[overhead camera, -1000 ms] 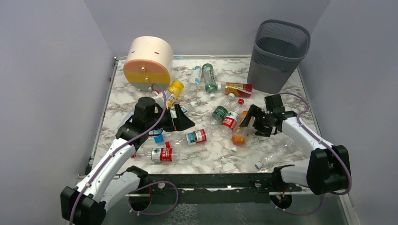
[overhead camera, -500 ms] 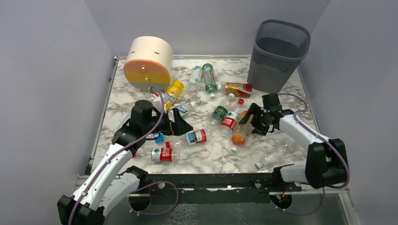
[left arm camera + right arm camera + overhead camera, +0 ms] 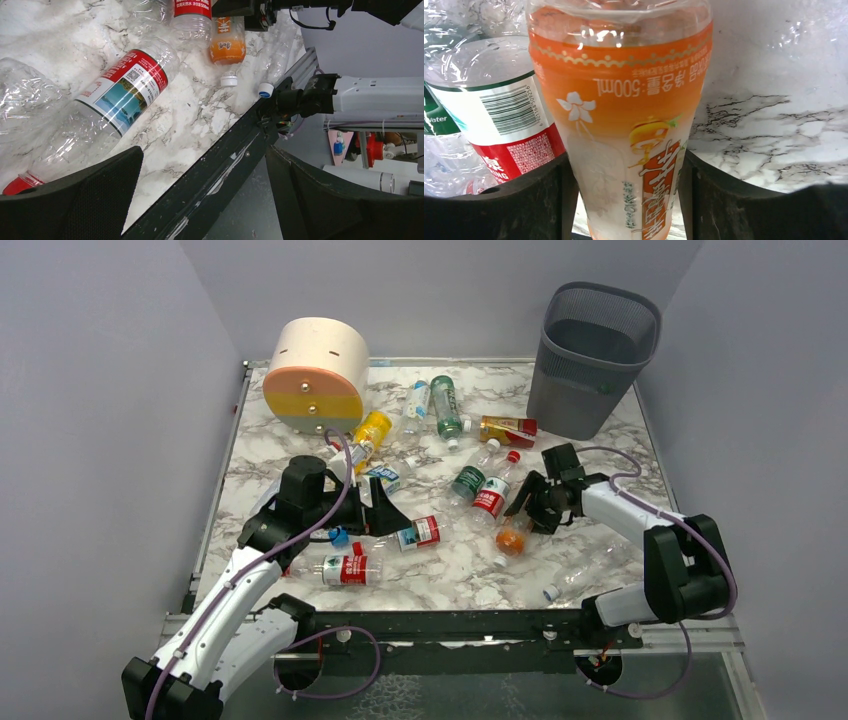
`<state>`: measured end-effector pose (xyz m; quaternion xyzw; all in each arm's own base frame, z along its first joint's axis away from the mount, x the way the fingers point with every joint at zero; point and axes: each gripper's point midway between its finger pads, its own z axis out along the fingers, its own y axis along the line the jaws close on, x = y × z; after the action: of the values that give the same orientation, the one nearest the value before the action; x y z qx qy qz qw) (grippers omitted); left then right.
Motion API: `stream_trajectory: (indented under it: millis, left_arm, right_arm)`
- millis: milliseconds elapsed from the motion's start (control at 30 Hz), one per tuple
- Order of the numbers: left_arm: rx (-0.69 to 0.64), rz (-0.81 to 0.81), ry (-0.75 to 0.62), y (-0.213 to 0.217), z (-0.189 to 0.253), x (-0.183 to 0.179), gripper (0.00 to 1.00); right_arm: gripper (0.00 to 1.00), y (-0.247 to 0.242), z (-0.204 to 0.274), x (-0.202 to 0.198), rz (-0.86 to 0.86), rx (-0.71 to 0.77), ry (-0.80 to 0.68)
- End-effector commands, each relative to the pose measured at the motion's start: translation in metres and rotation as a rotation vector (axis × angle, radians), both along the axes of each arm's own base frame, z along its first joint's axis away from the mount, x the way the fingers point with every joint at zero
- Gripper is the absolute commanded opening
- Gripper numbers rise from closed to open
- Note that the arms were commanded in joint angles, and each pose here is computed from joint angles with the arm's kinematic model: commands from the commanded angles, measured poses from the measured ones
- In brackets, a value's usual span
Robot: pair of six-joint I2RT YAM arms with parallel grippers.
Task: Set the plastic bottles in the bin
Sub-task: Pick up the plastic bottle at the center of the board, then place the plastic bottle in the trash bin.
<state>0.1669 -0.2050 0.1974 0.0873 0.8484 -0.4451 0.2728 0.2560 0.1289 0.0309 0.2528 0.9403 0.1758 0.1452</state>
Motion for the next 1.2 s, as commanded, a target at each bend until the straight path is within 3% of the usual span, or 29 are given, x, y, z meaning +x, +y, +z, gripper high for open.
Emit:
stream_trajectory:
  millis: [0, 500, 767, 1167]
  left_arm:
    - [-0.004, -0.019, -0.015, -0.001, 0.003, -0.002, 0.99]
    - [0.012, 0.129, -0.069, 0.005, 0.024, 0.029, 0.99]
    - [0.018, 0.171, -0.062, 0.004, 0.027, 0.044, 0.99]
    - [0.004, 0.184, -0.038, 0.006, 0.022, 0.036, 0.99]
  right_arm:
    - [0.65, -0.001, -0.003, 0.007, -0.007, -0.026, -0.014]
    - [0.58, -0.003, 0.057, 0.0, 0.083, -0.026, -0.143]
    - [0.57, -0.008, 0.146, 0.016, 0.126, -0.053, -0.358]
    - [0.56, 0.007, 0.268, 0.064, 0.105, 0.006, -0.593]
